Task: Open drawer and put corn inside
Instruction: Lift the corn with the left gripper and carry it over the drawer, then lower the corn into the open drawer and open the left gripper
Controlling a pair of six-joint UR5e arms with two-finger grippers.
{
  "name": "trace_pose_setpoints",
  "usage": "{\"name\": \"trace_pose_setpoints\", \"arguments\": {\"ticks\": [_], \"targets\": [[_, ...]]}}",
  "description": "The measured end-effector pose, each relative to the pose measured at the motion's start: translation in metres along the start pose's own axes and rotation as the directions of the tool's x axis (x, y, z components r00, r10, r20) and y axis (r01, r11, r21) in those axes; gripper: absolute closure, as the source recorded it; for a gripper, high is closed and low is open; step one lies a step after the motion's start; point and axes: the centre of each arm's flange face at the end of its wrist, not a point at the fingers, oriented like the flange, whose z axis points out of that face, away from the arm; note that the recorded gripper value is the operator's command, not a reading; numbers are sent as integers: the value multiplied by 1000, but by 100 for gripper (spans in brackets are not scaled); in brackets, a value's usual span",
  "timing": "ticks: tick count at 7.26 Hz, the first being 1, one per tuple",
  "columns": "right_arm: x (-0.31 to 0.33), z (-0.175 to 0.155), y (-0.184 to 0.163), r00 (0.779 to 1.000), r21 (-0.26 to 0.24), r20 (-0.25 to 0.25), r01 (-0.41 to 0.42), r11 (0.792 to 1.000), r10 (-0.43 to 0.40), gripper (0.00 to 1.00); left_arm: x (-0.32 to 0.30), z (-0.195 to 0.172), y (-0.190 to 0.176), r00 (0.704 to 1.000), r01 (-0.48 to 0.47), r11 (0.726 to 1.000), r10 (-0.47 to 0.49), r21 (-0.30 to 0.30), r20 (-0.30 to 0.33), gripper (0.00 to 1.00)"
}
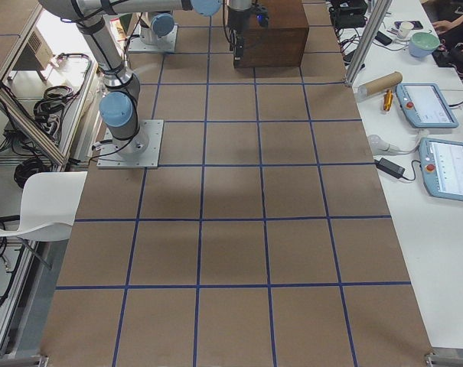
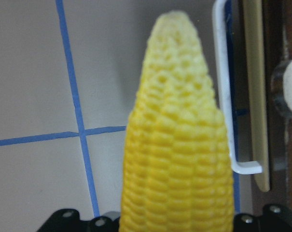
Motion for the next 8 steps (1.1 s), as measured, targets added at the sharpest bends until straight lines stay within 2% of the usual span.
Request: {"name": "trace_pose_setpoints", "arguments": {"ticks": [4, 5, 6, 8], "targets": [[0, 0, 0, 1000, 0, 1, 0, 1000, 0, 0, 100, 6, -29, 994, 100, 995, -100, 4, -35, 100], [0, 0, 0, 1000, 0, 1, 0, 1000, 0, 0, 107, 8, -31, 993, 111, 994, -111, 3, -38, 39], [0, 0, 0, 1000, 0, 1, 0, 1000, 0, 0, 109, 8, -32, 993, 113, 994, -113, 3, -39, 0], [0, 0, 0, 1000, 0, 0, 0, 1000, 0, 0, 109, 9, -32, 993, 115, 993, -115, 3, -42, 0]]}}
